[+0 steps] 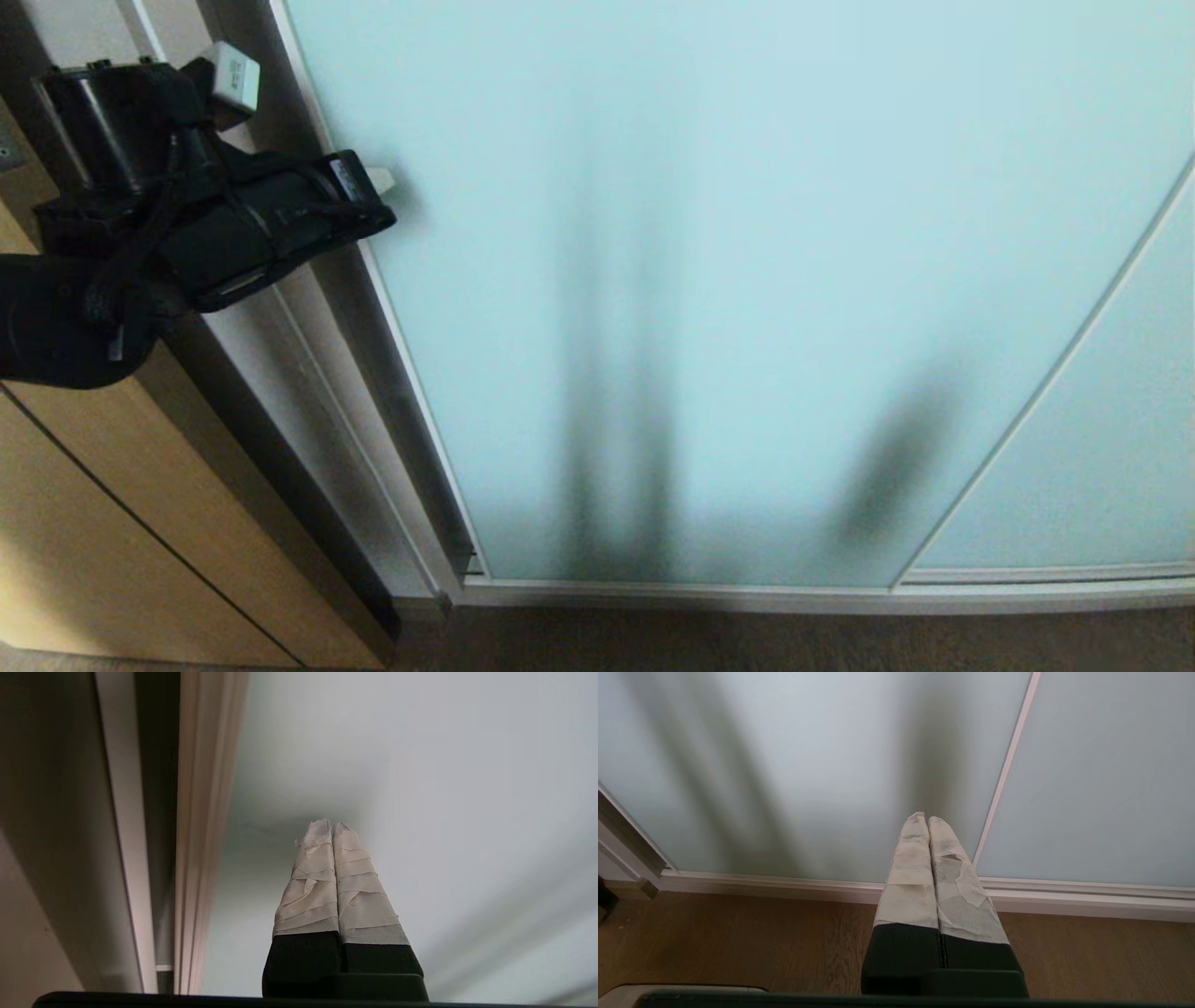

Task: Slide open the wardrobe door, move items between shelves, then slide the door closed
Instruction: Close the door

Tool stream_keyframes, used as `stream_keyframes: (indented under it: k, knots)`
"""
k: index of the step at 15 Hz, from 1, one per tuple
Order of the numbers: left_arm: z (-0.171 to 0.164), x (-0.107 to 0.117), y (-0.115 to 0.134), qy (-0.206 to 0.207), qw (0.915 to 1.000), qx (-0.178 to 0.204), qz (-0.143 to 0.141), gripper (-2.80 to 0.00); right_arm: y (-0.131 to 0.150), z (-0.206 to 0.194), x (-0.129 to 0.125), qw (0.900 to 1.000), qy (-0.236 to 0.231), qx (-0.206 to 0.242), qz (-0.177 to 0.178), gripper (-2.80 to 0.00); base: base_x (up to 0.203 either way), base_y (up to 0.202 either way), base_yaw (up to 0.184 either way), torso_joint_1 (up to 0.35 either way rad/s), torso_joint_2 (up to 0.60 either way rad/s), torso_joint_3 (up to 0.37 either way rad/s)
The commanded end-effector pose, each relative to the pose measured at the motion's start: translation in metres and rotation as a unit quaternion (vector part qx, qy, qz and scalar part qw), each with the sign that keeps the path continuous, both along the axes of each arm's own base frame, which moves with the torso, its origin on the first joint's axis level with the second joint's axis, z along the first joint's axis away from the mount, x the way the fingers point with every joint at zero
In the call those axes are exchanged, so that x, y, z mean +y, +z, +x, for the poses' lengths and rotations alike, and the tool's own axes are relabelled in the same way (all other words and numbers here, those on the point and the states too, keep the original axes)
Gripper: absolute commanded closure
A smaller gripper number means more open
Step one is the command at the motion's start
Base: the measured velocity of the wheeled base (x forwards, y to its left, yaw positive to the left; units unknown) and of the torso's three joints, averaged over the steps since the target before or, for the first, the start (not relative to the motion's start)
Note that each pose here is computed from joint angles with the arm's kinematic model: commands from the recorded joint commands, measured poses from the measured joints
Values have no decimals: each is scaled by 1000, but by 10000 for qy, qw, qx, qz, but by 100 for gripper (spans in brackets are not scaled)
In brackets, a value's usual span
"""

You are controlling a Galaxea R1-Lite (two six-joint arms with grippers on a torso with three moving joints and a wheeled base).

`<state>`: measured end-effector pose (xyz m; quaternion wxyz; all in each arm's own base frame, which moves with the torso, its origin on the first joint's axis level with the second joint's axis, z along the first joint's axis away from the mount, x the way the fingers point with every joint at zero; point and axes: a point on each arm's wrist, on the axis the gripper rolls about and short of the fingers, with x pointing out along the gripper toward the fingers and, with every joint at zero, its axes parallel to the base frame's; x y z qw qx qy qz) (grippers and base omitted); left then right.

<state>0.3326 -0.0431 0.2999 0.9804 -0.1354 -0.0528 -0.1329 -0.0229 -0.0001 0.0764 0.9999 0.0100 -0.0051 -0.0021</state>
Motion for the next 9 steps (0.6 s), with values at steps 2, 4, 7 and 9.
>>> stream_keyframes:
  k: [2, 4, 7, 9]
  knots:
    - [-7, 9, 7, 91, 9999, -126, -21, 0, 0, 0, 0, 10000, -2, 5, 0, 0, 0, 0, 0, 0, 0, 0]
    - [-7, 15, 7, 174, 9998, -129, -19, 0, 0, 0, 0, 10000, -2, -2, 0, 0, 0, 0, 0, 0, 0, 0]
    - [-6, 18, 4, 225, 9997, -83, -16, 0, 0, 0, 0, 10000, -2, 5, 0, 0, 0, 0, 0, 0, 0, 0]
    - [-17, 20, 11, 145, 9998, -154, -14, 0, 0, 0, 0, 10000, -2, -3, 0, 0, 0, 0, 0, 0, 0, 0]
